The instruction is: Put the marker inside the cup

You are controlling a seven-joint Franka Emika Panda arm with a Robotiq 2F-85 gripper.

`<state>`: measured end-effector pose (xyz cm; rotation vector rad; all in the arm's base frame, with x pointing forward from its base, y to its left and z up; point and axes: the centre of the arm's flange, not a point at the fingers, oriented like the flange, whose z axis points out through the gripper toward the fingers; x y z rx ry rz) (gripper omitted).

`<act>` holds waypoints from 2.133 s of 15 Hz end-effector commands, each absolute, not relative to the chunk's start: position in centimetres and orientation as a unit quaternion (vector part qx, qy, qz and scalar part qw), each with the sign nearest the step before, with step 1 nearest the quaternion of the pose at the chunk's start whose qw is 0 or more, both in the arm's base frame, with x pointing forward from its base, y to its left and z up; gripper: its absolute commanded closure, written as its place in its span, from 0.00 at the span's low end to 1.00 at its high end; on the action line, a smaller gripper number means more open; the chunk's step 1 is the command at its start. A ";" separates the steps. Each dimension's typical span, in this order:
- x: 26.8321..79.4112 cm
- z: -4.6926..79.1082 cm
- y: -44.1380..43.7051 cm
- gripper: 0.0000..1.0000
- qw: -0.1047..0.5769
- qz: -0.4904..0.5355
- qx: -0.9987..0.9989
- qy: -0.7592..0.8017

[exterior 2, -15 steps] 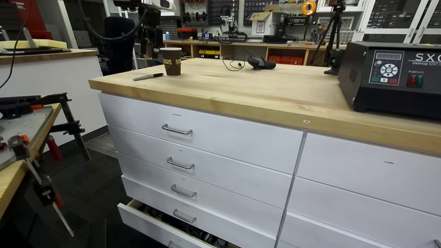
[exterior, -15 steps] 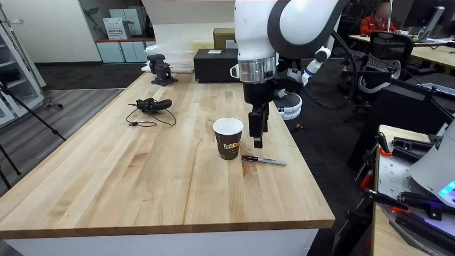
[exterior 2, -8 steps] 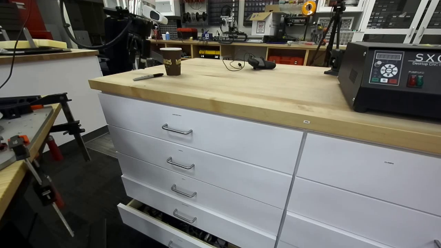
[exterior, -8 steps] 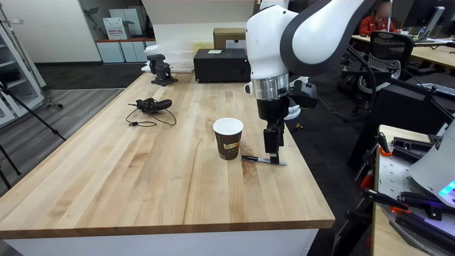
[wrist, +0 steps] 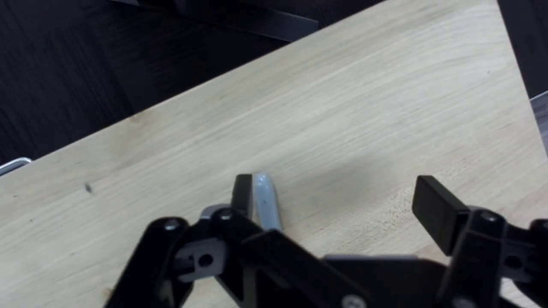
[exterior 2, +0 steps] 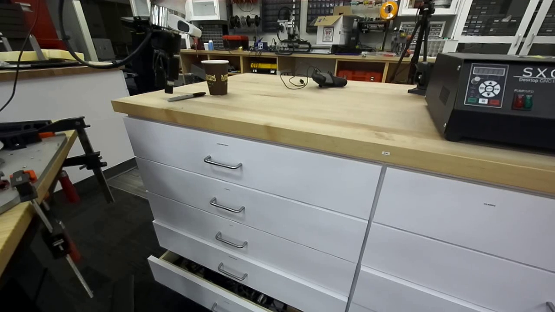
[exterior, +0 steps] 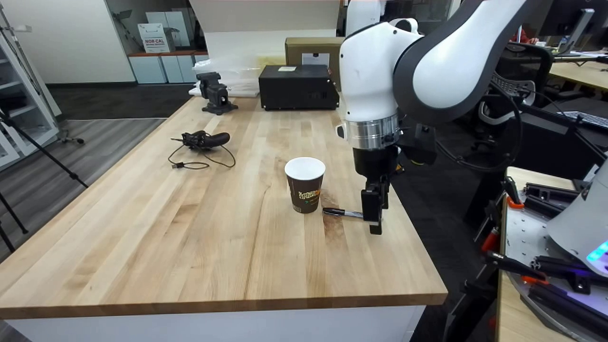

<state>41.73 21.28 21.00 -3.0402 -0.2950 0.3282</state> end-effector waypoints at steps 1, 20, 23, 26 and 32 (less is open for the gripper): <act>41.1 20.7 22.0 0.30 0.030 0.097 -0.992 -0.081; 44.0 21.0 20.4 0.47 -0.030 0.047 -0.997 -0.050; 44.1 21.0 20.6 0.08 -0.031 0.047 -0.997 -0.046; 44.1 20.8 20.8 0.06 -0.032 0.046 -0.997 -0.045; 44.3 20.1 21.5 0.49 -0.028 0.049 -0.997 -0.053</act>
